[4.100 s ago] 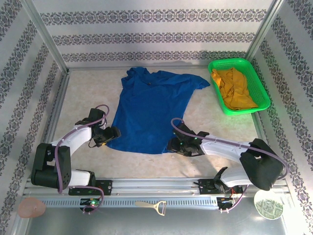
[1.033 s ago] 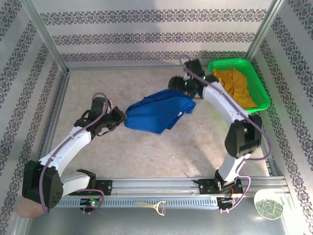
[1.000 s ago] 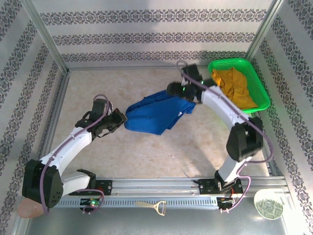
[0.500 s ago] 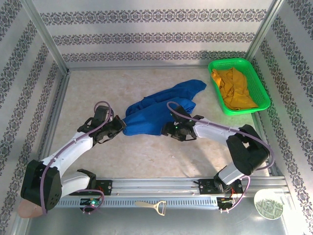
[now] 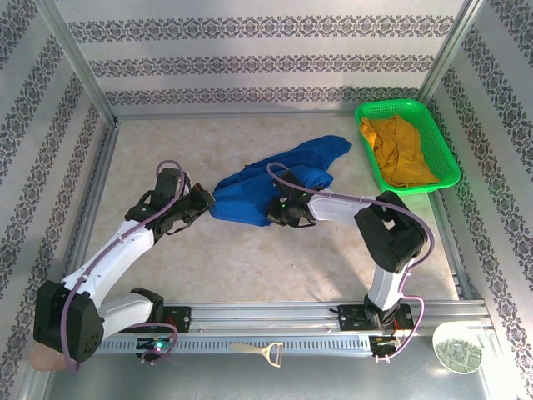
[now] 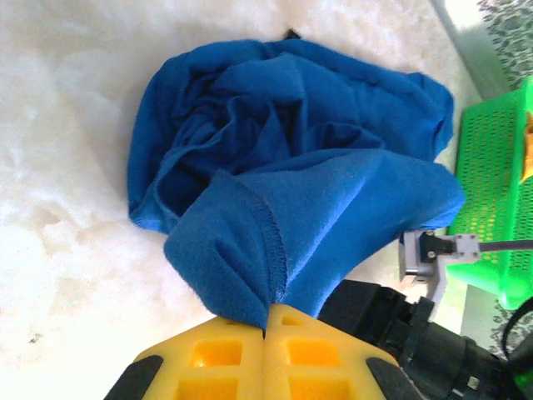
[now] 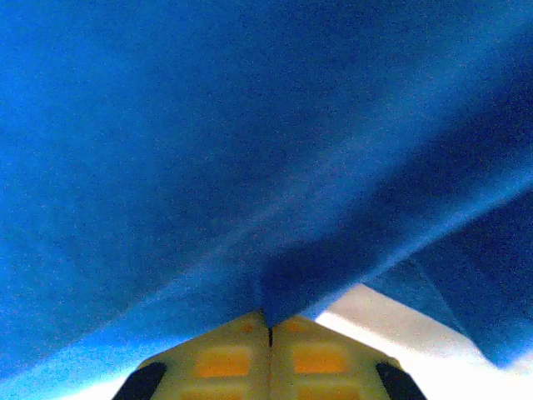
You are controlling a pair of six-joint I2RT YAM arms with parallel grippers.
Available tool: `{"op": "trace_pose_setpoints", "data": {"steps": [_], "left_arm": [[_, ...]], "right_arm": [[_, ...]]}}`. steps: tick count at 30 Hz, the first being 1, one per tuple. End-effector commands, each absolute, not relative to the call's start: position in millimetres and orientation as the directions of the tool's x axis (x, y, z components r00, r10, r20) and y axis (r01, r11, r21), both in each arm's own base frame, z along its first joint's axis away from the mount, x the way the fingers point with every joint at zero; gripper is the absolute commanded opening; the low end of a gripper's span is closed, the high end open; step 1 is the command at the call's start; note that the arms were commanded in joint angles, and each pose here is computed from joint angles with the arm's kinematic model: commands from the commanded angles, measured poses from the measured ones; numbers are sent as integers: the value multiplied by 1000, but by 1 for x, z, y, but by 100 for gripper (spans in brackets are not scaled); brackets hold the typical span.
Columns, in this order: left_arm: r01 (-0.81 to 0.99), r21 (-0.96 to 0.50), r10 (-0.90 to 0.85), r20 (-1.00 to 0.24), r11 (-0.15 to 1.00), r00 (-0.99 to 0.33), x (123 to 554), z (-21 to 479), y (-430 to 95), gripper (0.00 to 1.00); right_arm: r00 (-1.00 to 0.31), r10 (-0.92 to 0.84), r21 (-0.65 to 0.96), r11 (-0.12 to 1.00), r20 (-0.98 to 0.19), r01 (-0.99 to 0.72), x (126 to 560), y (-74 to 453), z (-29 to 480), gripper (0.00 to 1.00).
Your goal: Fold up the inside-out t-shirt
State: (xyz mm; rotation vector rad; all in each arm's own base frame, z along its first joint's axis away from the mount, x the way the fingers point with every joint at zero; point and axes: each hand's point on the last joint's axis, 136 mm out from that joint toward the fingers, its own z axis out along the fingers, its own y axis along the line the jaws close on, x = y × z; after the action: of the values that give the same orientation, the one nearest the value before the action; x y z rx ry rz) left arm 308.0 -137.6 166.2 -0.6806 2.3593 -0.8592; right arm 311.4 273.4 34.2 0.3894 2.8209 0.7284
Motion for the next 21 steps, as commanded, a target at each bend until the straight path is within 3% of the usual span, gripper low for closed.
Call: {"op": "trace_pose_setpoints", "data": {"steps": [1,6,10,14,17,18,19,20,21], "left_arm": [[-238,-707,-618,-346,667,-705,312,193,-135,0],[-195,-747,-610,-331,636,-720,315,206,-145,0],[-170,-762,-571,-298,625,-765,309,199,-156,0],[-188,-757,-540,-245,625,-805,297,176,-161,0],[-237,-725,-524,-196,646,-829,282,149,-158,0],[-262,-706,-527,-183,658,-830,276,139,-154,0],[-283,-688,-535,-179,668,-825,271,131,-149,0],[-306,-667,-547,-183,679,-817,267,123,-143,0],[-329,-648,-560,-183,687,-808,264,117,-137,0]], "right_arm": [[-912,338,510,841,-234,181,318,244,85,0],[-884,309,471,874,-349,120,297,200,159,0],[-887,271,438,895,-375,88,268,180,198,0],[-913,236,398,913,-331,92,246,185,194,0],[-923,240,364,923,-302,121,255,194,165,0],[-921,248,361,923,-301,130,264,198,156,21],[-918,236,381,919,-318,104,276,209,152,55],[-911,222,393,917,-347,73,289,219,151,70],[-906,214,386,921,-366,62,297,223,152,75]]}}
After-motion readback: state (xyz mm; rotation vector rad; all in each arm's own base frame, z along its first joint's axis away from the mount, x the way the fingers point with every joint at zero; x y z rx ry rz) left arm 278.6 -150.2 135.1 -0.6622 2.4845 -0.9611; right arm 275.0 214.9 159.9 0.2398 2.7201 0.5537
